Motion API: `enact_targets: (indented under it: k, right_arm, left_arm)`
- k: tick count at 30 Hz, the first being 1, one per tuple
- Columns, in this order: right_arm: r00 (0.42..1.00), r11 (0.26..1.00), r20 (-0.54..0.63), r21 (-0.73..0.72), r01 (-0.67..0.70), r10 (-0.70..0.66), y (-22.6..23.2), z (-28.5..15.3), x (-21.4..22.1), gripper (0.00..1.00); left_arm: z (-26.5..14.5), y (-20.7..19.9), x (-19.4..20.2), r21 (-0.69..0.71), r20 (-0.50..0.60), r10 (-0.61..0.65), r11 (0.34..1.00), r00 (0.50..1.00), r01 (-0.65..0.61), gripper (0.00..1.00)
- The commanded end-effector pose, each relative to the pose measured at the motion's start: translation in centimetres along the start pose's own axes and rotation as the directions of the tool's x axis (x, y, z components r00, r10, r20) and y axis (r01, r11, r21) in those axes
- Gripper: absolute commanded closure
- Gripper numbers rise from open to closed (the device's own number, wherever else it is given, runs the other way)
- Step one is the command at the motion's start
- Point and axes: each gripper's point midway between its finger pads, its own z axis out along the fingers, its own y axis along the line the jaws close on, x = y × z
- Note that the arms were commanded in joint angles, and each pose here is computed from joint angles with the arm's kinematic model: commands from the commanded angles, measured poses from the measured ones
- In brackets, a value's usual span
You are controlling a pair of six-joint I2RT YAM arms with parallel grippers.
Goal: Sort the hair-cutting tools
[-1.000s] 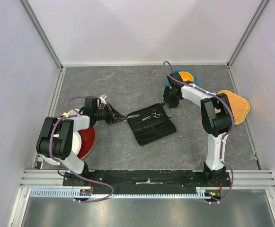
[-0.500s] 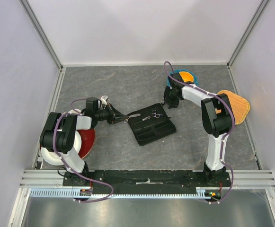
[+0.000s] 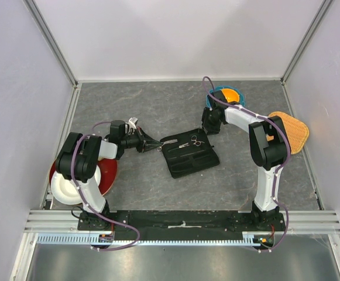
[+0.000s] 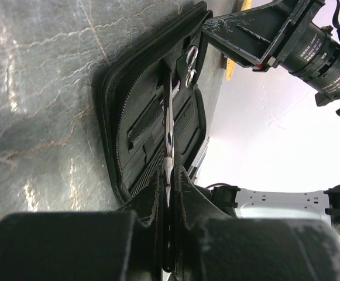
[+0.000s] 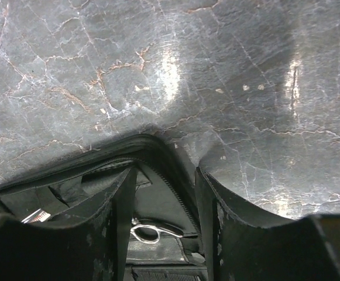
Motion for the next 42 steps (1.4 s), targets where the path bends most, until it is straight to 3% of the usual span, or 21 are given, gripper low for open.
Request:
enact_targets:
  k: [1, 12, 24, 25, 28, 29, 32, 37, 42]
  right_arm:
    - [0.997, 1.000, -0.077, -0.018, 0.000, -0.001, 0.4, 1.0, 2.7, 0.48]
    - [0.995, 1.000, -0.095, -0.009, -0.006, 0.005, 0.2, 1.8, 3.4, 0.52]
    - [0.994, 1.000, -0.110, 0.013, 0.003, -0.002, -0.2, 2.2, 4.1, 0.56]
    - [0.994, 1.000, -0.107, 0.015, 0.002, -0.001, -0.2, 2.2, 4.1, 0.56]
    - [0.995, 1.000, -0.102, 0.014, 0.000, 0.002, -0.1, 2.1, 3.9, 0.56]
    - [0.995, 1.000, -0.101, 0.013, 0.000, 0.002, -0.1, 2.0, 3.9, 0.56]
    - [0.995, 1.000, -0.098, 0.010, -0.003, 0.004, 0.1, 2.0, 3.8, 0.56]
    - [0.996, 1.000, -0.084, 0.027, -0.005, 0.007, -0.1, 2.0, 3.5, 0.56]
    - [0.997, 0.998, -0.077, 0.054, -0.013, 0.017, -0.5, 1.9, 3.5, 0.56]
  left_arm:
    - [0.9, -2.4, -0.2, 0.110, -0.039, 0.077, 0.991, 0.996, -0.072, 0.98]
    - [1.2, -2.8, 0.3, 0.223, -0.070, 0.139, 0.967, 0.988, -0.121, 0.98]
    - [2.8, -2.1, 0.5, 0.200, -0.121, 0.125, 0.975, 0.985, -0.099, 0.97]
    - [2.8, -1.9, 0.5, 0.191, -0.122, 0.121, 0.977, 0.985, -0.097, 0.93]
    - [2.9, -1.0, 0.5, 0.140, -0.110, 0.106, 0.986, 0.988, -0.090, 0.67]
    - [2.9, -0.7, 0.3, 0.116, -0.095, 0.104, 0.989, 0.990, -0.093, 0.49]
    - [2.7, 0.2, 0.4, 0.065, -0.093, 0.104, 0.993, 0.990, -0.098, 0.31]
    - [2.5, 1.5, 0.3, -0.034, -0.083, 0.081, 0.996, 0.993, -0.084, 0.22]
    - [1.3, 4.5, -0.5, -0.307, -0.048, 0.035, 0.951, 0.998, -0.048, 0.20]
